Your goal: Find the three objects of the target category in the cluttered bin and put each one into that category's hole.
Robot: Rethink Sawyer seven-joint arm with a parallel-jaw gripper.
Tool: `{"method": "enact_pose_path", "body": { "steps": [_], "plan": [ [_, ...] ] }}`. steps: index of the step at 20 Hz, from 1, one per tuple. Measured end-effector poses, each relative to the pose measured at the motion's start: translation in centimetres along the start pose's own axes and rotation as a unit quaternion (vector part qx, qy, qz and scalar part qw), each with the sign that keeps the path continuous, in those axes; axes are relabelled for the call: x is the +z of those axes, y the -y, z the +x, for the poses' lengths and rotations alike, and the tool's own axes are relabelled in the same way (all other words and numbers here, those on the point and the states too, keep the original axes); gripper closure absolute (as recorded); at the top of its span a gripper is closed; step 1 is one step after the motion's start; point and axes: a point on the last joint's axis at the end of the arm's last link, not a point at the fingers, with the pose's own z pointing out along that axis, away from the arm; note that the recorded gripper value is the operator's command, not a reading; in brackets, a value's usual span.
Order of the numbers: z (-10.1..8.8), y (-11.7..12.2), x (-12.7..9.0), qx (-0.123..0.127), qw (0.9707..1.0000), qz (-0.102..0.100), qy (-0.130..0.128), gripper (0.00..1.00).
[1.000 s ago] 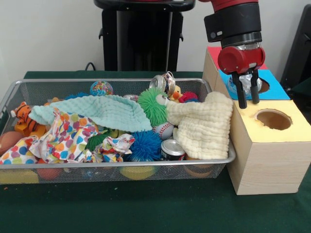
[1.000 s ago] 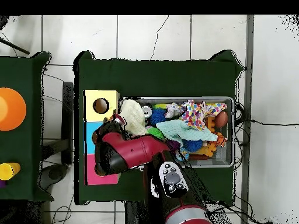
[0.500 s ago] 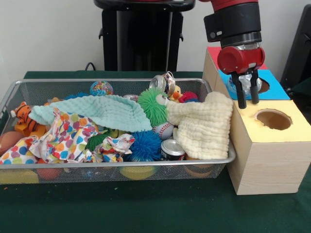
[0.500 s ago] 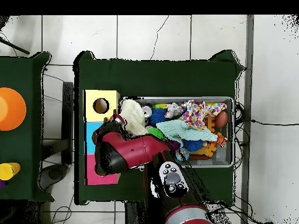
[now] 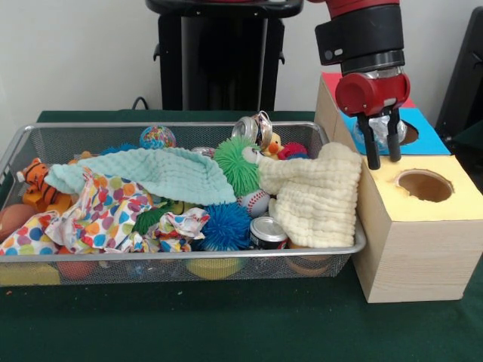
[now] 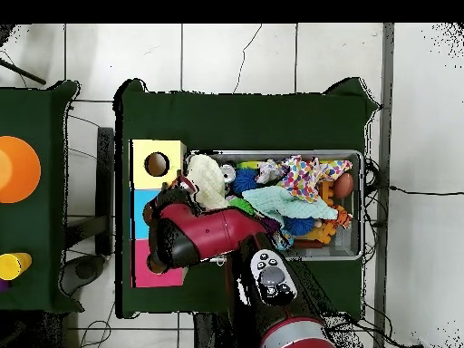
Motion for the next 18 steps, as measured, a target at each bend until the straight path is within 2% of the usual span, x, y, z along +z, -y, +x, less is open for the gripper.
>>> {"method": "enact_pose_path", "body": {
  "steps": [9,18],
  "plan": [
    [0.1,1.0,0.0,0.014,0.9997,-0.013,-0.012,0.00],
    [0.8,2.1,0.0,0.024,0.9996,-0.011,-0.015,0.00]
  ]
}}
